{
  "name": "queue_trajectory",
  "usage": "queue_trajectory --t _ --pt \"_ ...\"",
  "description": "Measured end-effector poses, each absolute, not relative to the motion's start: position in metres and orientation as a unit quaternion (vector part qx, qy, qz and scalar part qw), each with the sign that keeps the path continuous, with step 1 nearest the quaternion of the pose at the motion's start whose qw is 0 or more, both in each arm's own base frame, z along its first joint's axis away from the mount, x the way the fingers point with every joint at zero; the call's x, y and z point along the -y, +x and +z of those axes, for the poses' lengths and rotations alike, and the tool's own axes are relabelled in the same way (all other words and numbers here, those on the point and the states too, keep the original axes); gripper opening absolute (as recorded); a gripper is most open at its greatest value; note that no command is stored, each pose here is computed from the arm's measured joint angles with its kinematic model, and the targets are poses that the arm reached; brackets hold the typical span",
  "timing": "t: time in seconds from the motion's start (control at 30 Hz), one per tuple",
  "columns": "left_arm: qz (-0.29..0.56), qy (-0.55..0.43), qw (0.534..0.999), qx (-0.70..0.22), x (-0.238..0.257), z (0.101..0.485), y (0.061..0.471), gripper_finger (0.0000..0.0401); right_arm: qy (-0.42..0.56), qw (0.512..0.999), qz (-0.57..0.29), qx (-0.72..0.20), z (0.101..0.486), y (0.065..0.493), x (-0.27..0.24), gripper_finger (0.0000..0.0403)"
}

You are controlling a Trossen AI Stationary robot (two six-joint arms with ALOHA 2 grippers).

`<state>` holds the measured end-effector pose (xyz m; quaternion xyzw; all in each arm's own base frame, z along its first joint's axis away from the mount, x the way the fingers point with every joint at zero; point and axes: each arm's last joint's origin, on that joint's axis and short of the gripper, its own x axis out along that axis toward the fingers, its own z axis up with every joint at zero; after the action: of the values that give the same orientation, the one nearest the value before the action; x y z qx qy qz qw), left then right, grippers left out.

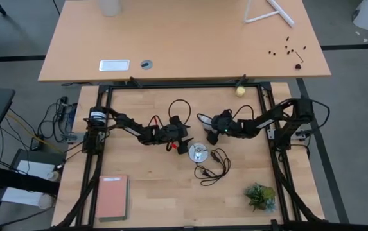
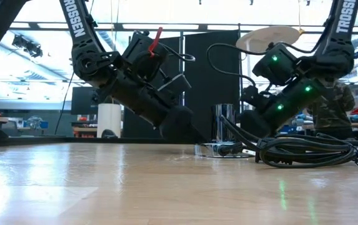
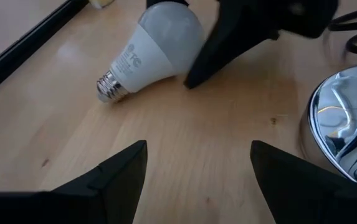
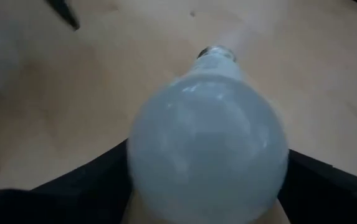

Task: Screw lightbulb
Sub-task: Insert the white lightbulb into the silver lamp

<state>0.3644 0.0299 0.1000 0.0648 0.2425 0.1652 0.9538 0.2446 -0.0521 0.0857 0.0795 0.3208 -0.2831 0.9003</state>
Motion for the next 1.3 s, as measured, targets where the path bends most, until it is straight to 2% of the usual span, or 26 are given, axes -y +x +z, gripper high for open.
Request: queue_trajectory --t 0.5,0.8,1.1,1.3 --pt "0.166 0.064 0.955 -0.236 -0.03 0.101 0.365 0.0289 0.058 0.909 -0.29 -0.292 0.106 0.258 0.052 0.0351" --pt "0.166 0.064 0.953 -0.244 -0.03 0.1 0.364 0.0289 0.049 0.897 -0.306 -0.316 0.089 0.281 0.067 0.0348" --pt "0.166 0.064 0.955 -0.239 -0.03 0.101 0.365 0.0289 0.06 0.893 -0.319 -0.312 0.088 0.277 0.071 0.0346" --pt "0.166 0.064 0.954 -0.242 -0.03 0.1 0.364 0.0289 0.068 0.891 -0.328 -0.308 0.088 0.276 0.078 0.0307"
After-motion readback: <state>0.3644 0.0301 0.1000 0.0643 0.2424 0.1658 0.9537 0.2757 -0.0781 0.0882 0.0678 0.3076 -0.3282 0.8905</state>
